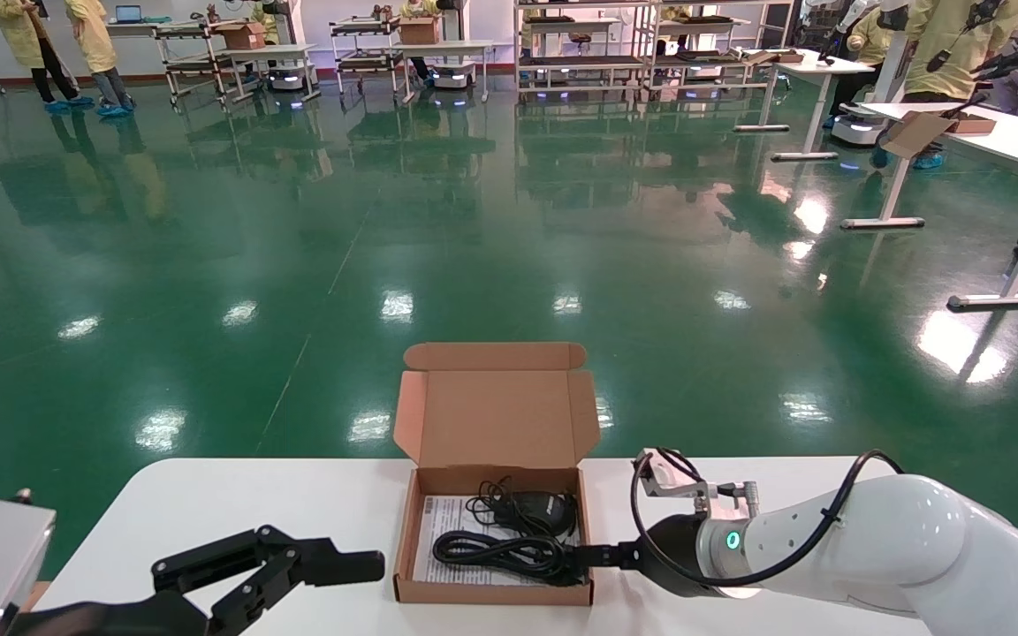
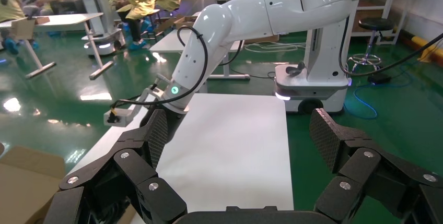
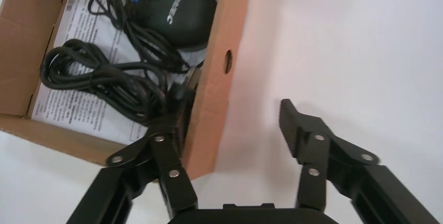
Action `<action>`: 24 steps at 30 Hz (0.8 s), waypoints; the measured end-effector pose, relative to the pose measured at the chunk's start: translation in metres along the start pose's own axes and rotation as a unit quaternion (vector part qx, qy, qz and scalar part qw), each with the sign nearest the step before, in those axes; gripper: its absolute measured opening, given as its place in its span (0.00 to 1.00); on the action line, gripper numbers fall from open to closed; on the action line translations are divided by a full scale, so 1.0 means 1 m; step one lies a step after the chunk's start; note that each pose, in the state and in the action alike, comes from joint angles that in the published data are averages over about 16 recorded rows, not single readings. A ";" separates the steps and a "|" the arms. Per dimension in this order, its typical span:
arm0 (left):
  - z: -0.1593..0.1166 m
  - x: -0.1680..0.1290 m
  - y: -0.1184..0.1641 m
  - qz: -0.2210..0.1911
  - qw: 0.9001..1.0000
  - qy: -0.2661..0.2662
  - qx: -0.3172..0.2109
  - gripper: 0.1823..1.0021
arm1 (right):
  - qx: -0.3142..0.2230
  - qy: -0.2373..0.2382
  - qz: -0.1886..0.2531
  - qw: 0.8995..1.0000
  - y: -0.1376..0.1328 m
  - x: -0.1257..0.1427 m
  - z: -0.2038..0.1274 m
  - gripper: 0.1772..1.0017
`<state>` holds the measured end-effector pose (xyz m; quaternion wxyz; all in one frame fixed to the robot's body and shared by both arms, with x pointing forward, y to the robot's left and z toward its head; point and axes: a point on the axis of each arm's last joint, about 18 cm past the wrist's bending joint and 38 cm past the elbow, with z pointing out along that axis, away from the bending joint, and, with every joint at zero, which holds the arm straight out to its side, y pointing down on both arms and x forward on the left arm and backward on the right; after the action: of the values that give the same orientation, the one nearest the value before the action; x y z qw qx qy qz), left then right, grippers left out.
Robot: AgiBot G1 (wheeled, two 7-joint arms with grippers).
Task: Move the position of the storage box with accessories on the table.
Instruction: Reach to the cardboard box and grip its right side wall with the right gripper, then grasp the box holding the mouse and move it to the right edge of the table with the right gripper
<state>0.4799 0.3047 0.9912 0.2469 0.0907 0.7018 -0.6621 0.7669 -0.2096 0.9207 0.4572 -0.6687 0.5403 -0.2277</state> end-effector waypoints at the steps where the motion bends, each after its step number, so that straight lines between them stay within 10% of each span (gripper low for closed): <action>1: 0.000 0.000 0.000 0.000 1.000 0.000 0.000 1.00 | -0.002 -0.001 0.000 1.000 0.000 0.000 0.000 0.66; 24: 0.000 0.000 0.000 0.000 1.000 0.000 0.000 1.00 | -0.034 -0.016 -0.017 0.999 -0.001 0.009 -0.019 0.11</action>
<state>0.4799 0.3047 0.9912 0.2469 0.0907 0.7018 -0.6621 0.7550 -0.2250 0.9289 0.4383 -0.6968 0.5288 -0.2066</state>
